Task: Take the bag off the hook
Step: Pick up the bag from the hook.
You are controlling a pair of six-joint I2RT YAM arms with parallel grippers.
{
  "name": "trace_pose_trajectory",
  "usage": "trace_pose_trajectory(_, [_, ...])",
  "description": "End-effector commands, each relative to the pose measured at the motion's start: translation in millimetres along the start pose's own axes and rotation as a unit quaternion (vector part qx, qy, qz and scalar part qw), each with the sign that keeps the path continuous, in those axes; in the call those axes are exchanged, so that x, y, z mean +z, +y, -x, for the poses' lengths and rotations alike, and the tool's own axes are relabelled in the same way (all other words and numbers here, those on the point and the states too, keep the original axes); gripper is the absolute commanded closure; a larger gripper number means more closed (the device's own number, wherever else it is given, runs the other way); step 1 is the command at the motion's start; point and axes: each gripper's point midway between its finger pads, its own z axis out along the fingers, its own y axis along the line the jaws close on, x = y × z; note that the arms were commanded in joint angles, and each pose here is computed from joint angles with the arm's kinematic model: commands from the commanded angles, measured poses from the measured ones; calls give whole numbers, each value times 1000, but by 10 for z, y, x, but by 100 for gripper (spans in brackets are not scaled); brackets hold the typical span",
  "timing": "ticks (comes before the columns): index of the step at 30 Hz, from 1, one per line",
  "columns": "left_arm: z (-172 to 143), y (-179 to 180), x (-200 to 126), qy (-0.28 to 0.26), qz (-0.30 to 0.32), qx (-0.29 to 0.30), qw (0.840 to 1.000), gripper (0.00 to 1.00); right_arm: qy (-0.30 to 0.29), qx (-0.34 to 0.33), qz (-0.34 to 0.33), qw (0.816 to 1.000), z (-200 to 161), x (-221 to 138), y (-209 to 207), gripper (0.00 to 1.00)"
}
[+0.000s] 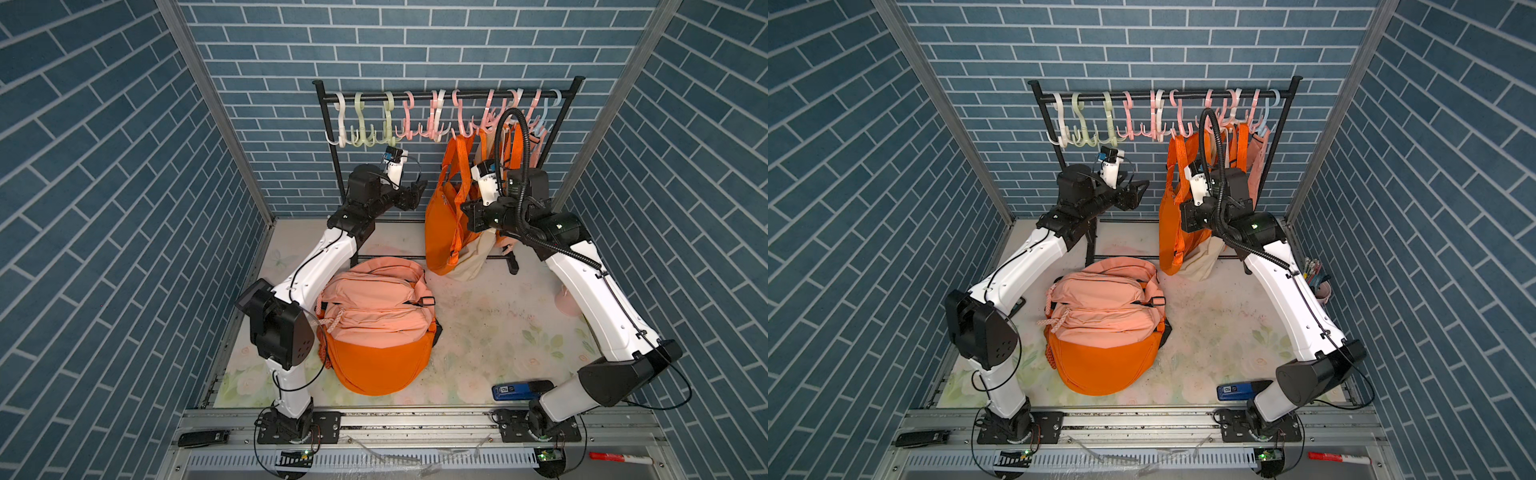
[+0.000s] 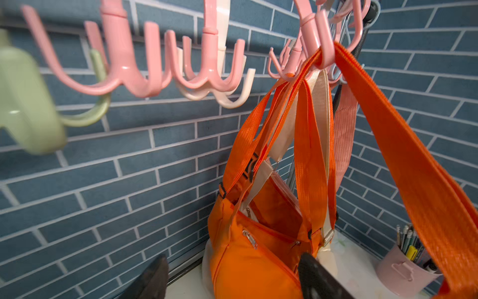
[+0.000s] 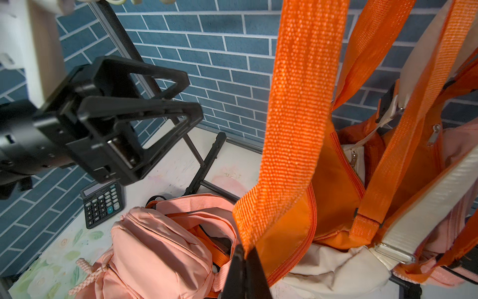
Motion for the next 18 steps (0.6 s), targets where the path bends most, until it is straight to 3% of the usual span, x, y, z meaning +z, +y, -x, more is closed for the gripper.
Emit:
trace_pose_trajectory(1, [85,-212,134,-9,-37,33,999,33,-13,6,32,999,40,-112,119,100])
trace_pose_trajectory(11, [326,-246,509,-52,-57,63,995,38,-13,14,55,998,2,-103,154,100])
trace_pose_trajectory(18, [390,-281,684,-86,-75,77,990,51,-12,24,69,997,-29,-94,195,100])
